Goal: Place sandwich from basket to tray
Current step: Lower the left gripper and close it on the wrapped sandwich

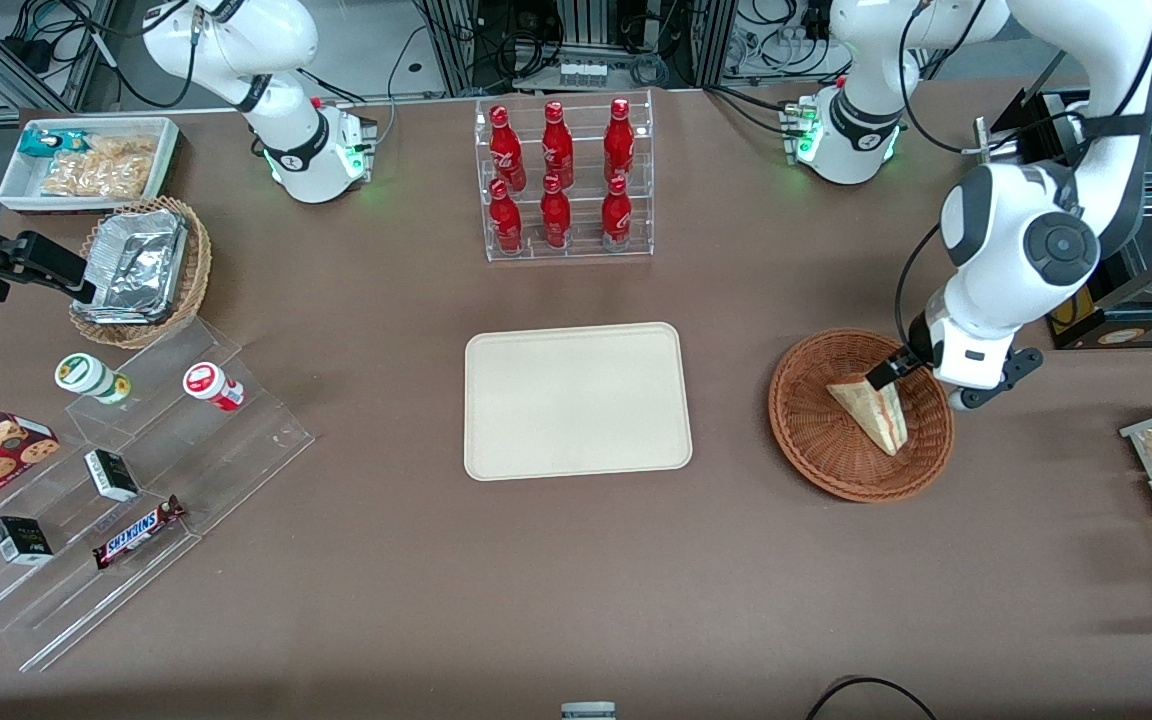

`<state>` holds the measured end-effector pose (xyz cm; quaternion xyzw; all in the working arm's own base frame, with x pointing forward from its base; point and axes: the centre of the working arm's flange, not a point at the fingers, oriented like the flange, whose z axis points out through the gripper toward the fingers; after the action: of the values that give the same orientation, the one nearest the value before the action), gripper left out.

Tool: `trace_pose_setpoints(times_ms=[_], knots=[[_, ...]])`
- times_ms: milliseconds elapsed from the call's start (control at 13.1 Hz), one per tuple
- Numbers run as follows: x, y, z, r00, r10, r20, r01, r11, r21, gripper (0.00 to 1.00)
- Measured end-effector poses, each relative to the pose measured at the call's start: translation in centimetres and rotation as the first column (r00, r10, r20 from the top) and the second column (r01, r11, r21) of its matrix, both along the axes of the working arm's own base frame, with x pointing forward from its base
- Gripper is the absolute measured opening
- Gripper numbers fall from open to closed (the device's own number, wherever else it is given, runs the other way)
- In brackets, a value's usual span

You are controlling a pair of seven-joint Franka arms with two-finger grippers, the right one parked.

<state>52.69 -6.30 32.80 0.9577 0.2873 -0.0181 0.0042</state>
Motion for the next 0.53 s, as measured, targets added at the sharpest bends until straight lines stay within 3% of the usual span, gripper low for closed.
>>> trace_pose_setpoints(times_ms=[533], knots=[[0.5, -0.1, -6.7, 0.996, 0.080, -0.048, -0.080, 0.997, -0.001, 1.00]])
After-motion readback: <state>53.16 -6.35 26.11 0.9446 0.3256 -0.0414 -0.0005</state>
